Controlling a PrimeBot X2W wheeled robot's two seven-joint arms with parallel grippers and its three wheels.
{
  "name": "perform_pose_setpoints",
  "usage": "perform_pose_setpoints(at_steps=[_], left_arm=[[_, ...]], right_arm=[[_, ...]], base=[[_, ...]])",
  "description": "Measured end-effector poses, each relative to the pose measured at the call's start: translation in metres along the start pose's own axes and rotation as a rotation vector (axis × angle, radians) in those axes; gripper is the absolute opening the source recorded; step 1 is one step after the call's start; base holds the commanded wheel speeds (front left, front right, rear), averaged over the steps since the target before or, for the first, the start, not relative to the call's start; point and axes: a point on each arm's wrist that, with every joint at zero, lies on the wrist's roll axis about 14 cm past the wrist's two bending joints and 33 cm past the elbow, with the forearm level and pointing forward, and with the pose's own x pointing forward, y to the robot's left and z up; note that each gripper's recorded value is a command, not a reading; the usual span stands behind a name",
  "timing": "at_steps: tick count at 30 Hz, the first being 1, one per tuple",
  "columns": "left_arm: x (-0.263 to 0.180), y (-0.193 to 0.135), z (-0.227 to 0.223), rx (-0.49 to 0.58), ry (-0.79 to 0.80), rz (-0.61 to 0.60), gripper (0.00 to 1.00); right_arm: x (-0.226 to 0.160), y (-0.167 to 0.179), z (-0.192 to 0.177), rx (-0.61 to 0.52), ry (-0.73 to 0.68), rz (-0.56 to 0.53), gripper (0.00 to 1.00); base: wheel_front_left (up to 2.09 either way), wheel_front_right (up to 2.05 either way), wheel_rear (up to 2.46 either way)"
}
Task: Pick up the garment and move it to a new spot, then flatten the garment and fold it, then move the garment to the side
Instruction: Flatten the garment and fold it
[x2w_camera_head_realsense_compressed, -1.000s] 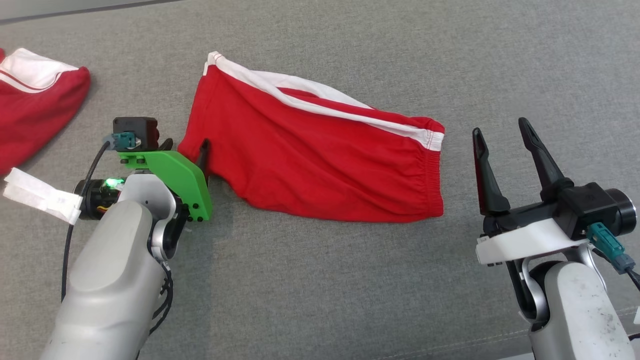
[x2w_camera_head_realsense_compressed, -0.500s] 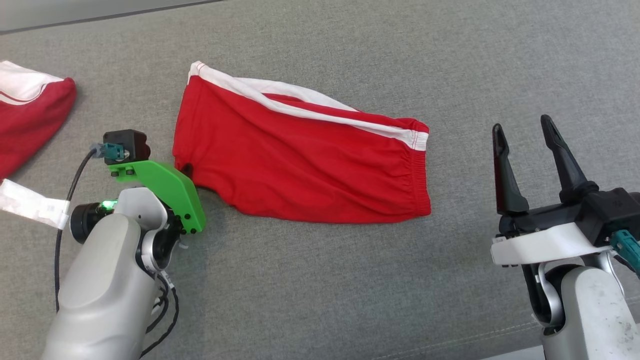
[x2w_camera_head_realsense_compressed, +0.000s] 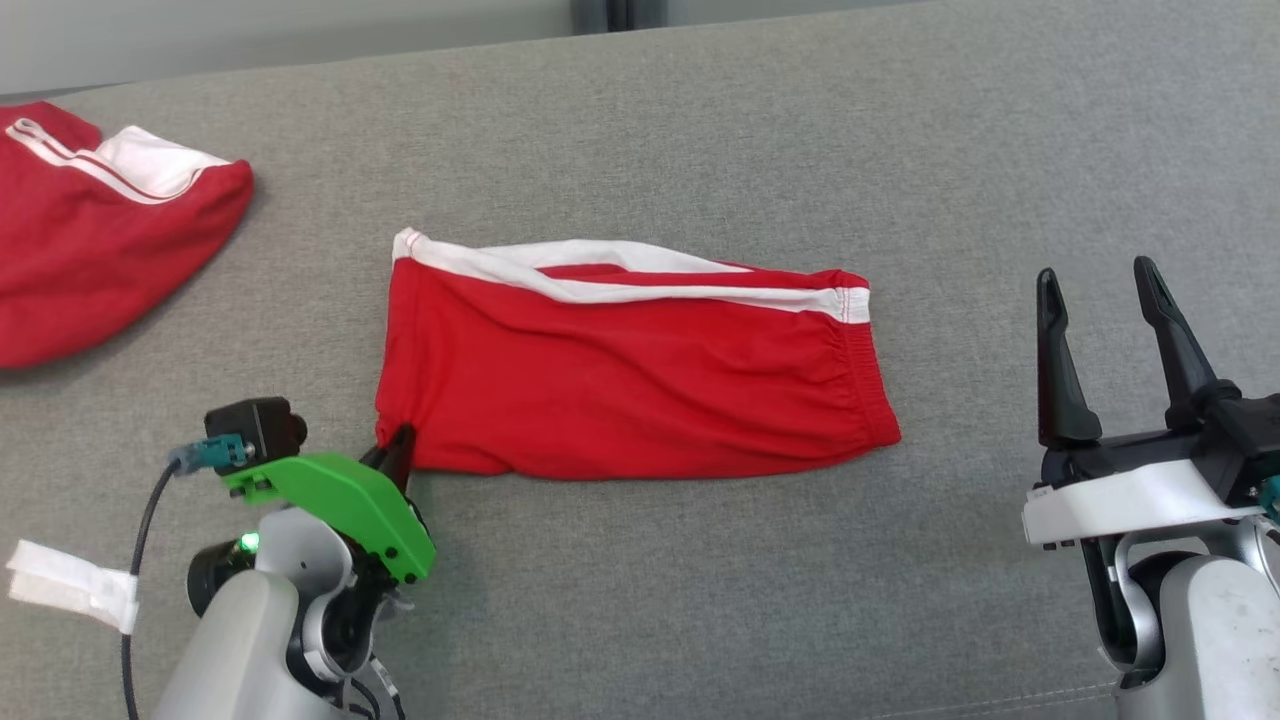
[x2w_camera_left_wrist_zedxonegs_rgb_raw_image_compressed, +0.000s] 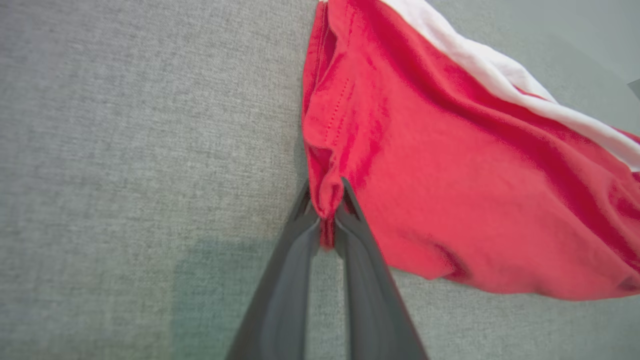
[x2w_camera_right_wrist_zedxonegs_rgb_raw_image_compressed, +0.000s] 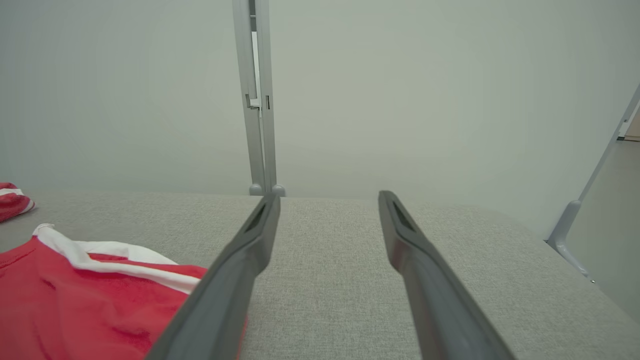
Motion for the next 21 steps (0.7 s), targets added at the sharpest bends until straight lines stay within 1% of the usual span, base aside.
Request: perform_pose_setpoints(at_steps=[5,10,11,12,13,14,21], left_arm=[[-0.024,-0.003,-0.013,-0.059,-0.039,0.011,0.0],[-0.038,-0.007,-0.013,-0.094,-0.092,0.013,0.0],[-0.04,-0.007,-0.009,-0.092,-0.114,0.014,0.05],[-0.042,-0.007,-0.006,-0.088,-0.138,0.02,0.37],[-0.044,-0.006,-0.003,-0.081,-0.152,0.024,0.78],[-0.046,-0.006,-0.002,-0.065,-0.168,0.031,1.0],[-0.06,-0.005,0.022,0.027,-0.33,0.038,1.0]], right_arm=[[0.002,0.014,0.004,0.011,-0.005,0.037,1.0],[0.004,0.025,0.01,0.018,-0.015,0.066,1.0],[0.004,0.026,0.01,0.019,-0.014,0.071,1.0],[0.004,0.028,0.009,0.02,-0.007,0.076,1.0],[0.004,0.029,0.008,0.022,-0.003,0.078,1.0],[0.003,0.029,0.007,0.022,0.004,0.078,1.0],[-0.003,0.029,-0.012,0.031,0.088,0.075,1.0]], base=[[0.0,0.0,0.0],[0.0,0.0,0.0],[0.0,0.0,0.0],[0.0,0.0,0.0],[0.0,0.0,0.0],[0.0,0.0,0.0],[0.0,0.0,0.0]])
